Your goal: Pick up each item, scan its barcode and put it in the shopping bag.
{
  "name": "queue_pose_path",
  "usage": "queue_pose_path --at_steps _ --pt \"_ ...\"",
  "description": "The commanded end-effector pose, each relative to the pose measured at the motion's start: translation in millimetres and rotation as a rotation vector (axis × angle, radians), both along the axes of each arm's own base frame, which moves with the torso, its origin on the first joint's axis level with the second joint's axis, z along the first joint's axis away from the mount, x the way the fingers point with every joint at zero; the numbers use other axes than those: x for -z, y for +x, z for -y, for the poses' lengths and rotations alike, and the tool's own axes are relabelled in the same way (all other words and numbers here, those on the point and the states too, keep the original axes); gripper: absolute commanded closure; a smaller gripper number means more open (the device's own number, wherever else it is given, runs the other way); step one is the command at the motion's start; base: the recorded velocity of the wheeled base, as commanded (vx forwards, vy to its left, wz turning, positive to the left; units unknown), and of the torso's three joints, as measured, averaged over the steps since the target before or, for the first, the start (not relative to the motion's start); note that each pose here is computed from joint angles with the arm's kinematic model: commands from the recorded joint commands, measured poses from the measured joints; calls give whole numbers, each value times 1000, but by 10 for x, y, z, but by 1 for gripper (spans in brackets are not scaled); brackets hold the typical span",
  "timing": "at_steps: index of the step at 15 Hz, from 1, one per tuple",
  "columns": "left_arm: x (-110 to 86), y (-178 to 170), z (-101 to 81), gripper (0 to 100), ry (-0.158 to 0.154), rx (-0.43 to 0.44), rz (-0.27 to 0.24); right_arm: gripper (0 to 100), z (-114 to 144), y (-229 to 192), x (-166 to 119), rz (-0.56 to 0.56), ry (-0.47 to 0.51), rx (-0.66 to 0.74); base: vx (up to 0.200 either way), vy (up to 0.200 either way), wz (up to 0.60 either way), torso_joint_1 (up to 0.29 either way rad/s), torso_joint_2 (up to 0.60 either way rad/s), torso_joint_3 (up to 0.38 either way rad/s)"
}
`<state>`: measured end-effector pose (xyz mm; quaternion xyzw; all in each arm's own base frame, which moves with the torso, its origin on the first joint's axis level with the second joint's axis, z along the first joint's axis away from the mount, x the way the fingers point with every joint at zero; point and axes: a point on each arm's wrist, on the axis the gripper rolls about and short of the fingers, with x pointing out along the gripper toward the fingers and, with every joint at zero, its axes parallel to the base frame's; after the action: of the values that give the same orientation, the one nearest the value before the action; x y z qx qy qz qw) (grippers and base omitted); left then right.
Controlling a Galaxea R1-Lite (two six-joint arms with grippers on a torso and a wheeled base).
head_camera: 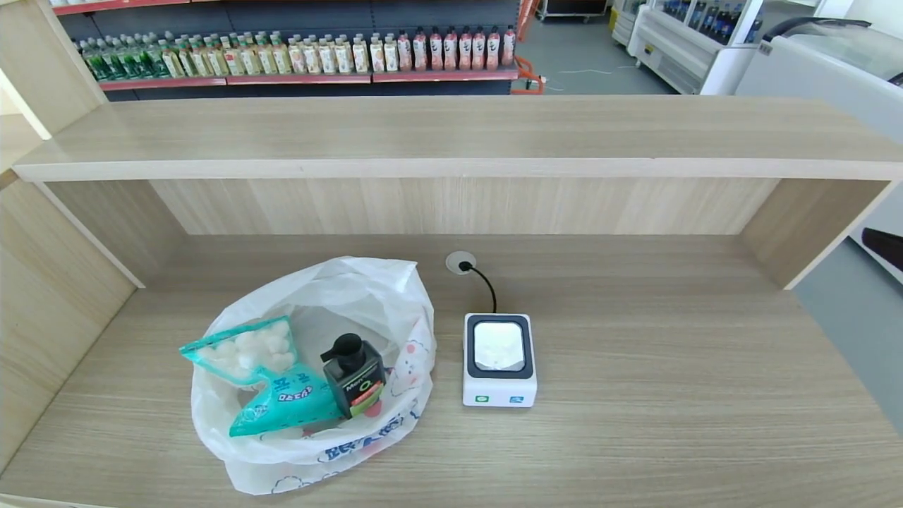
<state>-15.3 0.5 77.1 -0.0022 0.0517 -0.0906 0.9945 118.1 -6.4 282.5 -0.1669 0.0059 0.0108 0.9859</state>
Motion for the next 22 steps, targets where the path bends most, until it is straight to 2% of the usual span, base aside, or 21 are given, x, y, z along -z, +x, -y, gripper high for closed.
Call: queue_pose_path --at_steps 1,5,6,7,10,11,12,14,16,17,18,22 --pt "-1 1 0 0 0 0 0 0 19 -408 102 65 54 60 0 0 0 0 0 0" --pt "-1 1 0 0 0 0 0 0 -44 -933 613 103 58 92 0 0 0 0 0 0" --pt "0 1 0 0 0 0 -2 0 -63 -1072 994 73 86 91 0 0 0 0 0 0" --pt "0 0 0 0 0 0 0 0 -70 -1126 1257 41 107 92 0 0 0 0 0 0" --pt "0 0 0 0 0 0 0 0 -57 -1233 1831 -6 161 136 0 0 0 0 0 0" --pt "0 0 0 0 0 0 0 0 -50 -1295 1919 10 187 132 0 0 0 0 0 0" --pt "0 1 0 0 0 0 -2 0 -40 -1345 2013 -29 219 153 0 0 0 0 0 0" --pt "0 0 0 0 1 1 0 0 -29 -1352 2004 1 244 99 0 0 0 0 0 0" --pt "0 1 0 0 0 0 -2 0 -45 -1407 1988 92 246 83 0 0 0 0 0 0" --pt "-1 1 0 0 0 0 0 0 -75 -1413 1993 82 236 -34 0 0 0 0 0 0" --pt "-1 0 0 0 0 0 1 0 -86 -1413 2000 69 244 -87 0 0 0 0 0 0" --pt "0 1 0 0 0 0 -2 0 -87 -1413 2001 68 230 -91 0 0 0 0 0 0"
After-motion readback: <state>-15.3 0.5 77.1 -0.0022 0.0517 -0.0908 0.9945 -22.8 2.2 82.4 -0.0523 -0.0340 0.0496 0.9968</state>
